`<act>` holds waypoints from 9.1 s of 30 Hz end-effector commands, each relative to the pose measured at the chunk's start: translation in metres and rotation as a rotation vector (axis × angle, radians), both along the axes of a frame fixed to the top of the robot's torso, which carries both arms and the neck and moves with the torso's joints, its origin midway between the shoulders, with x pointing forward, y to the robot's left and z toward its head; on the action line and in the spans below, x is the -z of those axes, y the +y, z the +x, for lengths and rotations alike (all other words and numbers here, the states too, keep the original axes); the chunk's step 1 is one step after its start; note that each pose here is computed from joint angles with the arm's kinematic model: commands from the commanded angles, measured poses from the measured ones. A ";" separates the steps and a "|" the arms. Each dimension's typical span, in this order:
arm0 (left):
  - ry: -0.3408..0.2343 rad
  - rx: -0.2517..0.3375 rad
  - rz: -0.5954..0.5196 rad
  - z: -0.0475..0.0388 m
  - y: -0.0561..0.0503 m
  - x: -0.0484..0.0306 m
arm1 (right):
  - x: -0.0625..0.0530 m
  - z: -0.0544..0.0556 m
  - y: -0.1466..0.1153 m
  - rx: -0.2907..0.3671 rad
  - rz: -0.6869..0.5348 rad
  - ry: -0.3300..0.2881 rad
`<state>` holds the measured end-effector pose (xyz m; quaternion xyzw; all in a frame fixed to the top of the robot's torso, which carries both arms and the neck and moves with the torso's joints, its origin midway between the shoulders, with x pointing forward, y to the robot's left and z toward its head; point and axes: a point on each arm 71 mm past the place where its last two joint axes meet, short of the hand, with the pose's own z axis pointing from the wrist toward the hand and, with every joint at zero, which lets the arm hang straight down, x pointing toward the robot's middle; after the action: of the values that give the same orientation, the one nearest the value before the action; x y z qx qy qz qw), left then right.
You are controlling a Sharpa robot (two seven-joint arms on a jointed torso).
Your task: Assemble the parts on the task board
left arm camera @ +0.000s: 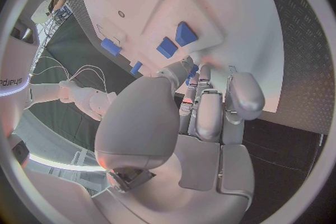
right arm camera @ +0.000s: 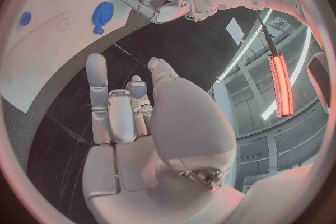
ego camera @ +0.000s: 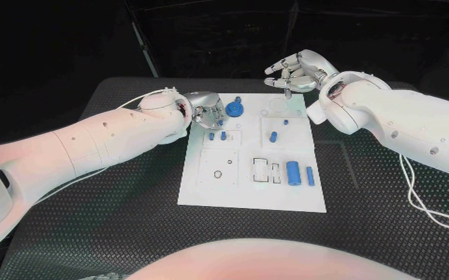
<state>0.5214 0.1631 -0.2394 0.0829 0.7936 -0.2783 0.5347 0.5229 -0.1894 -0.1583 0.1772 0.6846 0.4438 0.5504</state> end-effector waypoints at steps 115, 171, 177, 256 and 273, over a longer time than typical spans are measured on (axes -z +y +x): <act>0.328 -0.323 -1.151 -0.0298 0.092 -0.0397 | 0.036 -0.056 0.002 -0.127 -0.736 -0.324; 0.362 -0.283 -1.161 -0.0296 0.072 -0.0395 | 0.086 -0.116 0.119 -0.482 -0.581 -0.245; 0.365 -0.281 -1.161 -0.0296 0.072 -0.0393 | 0.087 -0.115 0.119 -0.481 -0.587 -0.246; 0.403 -0.275 -1.149 -0.0294 0.073 -0.0366 | 0.047 -0.109 0.051 -0.281 -0.515 -0.278; 0.405 -0.270 -1.151 -0.0298 0.071 -0.0369 | 0.052 -0.088 0.012 -0.220 -0.742 -0.157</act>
<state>0.4918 0.2359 -0.2040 -0.3757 0.6072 -0.5957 0.3678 0.4342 -0.1768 -0.2078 -0.1286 0.7558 0.2578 0.5881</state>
